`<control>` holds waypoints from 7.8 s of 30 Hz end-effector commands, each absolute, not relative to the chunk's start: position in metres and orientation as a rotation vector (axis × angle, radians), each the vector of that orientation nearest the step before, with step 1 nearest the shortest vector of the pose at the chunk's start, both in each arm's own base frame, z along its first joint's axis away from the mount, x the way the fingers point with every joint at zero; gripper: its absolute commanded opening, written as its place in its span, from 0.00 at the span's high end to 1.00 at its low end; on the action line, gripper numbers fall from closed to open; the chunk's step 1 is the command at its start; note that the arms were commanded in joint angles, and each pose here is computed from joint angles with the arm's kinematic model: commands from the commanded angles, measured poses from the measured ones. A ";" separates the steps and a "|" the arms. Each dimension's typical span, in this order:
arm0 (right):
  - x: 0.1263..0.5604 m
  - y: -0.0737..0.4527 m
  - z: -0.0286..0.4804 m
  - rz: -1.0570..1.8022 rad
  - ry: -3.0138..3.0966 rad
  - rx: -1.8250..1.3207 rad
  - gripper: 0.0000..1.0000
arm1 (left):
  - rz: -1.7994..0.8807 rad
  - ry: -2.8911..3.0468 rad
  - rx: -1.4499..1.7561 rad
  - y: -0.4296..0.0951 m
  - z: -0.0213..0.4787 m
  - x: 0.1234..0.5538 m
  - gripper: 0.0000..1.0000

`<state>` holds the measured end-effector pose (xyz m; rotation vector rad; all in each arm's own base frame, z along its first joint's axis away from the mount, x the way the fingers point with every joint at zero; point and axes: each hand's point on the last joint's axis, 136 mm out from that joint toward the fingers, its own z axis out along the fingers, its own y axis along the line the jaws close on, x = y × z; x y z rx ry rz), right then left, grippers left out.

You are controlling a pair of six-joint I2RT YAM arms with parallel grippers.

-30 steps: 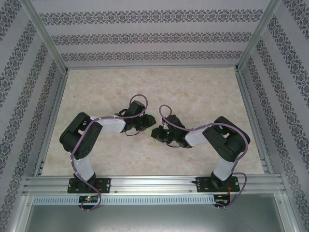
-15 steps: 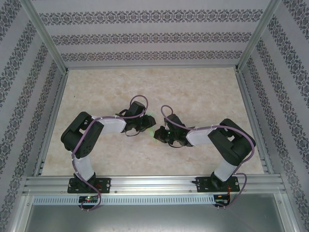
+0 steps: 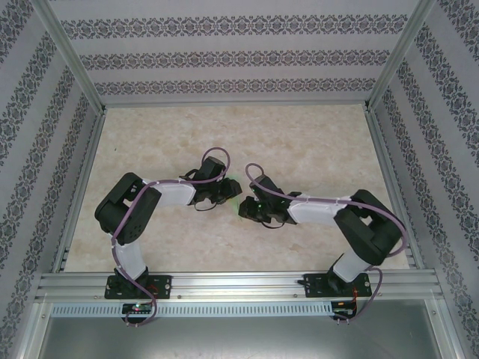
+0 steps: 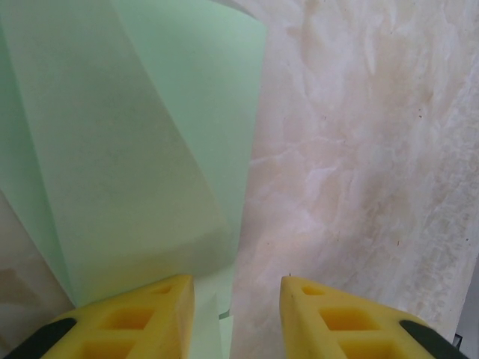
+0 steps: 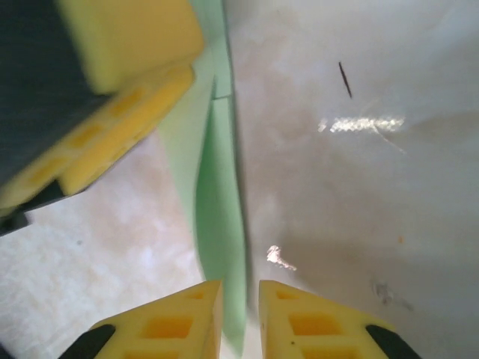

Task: Fold a paper plane with a square sheet of paper (pick it up from the middle)
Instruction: Fold the wing for the fifth time at the center of the table.

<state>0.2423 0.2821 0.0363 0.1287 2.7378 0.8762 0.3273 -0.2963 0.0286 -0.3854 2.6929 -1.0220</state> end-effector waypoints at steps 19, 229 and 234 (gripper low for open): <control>0.259 0.314 0.047 1.226 2.658 0.158 0.96 | -0.981 2.719 -0.376 -0.292 0.019 0.333 0.63; 0.211 0.261 -0.037 0.919 3.081 0.007 1.00 | -1.205 2.378 -0.088 -0.253 0.129 0.387 0.57; 0.212 0.262 -0.038 0.919 3.080 0.019 1.00 | -1.194 2.447 -0.061 -0.273 0.108 0.349 0.60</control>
